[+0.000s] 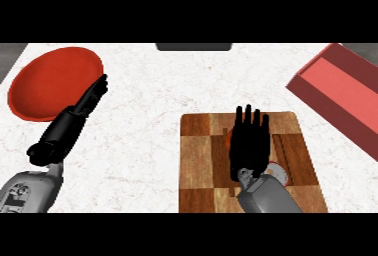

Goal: Pick the tomato from the cutting board and place it in the cardboard box

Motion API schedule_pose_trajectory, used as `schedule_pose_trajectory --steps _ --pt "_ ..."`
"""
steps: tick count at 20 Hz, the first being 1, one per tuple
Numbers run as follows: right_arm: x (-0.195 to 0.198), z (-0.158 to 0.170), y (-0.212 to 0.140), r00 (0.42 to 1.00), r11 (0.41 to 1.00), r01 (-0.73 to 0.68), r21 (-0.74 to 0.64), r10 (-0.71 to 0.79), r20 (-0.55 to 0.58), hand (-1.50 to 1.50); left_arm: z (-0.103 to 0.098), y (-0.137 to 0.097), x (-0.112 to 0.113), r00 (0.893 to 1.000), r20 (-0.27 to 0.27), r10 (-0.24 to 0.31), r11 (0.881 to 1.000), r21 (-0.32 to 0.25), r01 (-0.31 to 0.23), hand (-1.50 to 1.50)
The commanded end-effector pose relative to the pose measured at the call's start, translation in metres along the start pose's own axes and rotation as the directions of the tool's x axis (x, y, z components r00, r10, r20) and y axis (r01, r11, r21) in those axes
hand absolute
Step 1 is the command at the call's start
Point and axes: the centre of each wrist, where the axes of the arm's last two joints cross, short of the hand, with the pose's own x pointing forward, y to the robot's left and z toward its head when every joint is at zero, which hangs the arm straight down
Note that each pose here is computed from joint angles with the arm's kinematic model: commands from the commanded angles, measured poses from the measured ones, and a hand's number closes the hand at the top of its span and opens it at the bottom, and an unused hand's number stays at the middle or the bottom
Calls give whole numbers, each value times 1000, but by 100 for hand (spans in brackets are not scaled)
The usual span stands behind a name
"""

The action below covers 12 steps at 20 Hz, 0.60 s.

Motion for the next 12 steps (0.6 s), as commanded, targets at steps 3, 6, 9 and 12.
schedule_pose_trajectory --steps 3,6,9,12 --pt "1 3 17 999 1000 -12 25 11 33 150 -2 -17 -7 1000 -12 -22 1000 -8 22 0" --pt "-8 -9 29 990 997 -38 -60 46 136 150 7 17 1 1000 4 1 1000 -14 -1 0" --pt "-17 -11 23 983 987 -65 -144 88 162 150 -8 -9 -23 1000 -23 -14 1000 -1 14 0" --pt "-4 -22 28 983 979 -76 -188 105 151 150 1 11 1 1000 -3 -2 1000 -4 2 0"
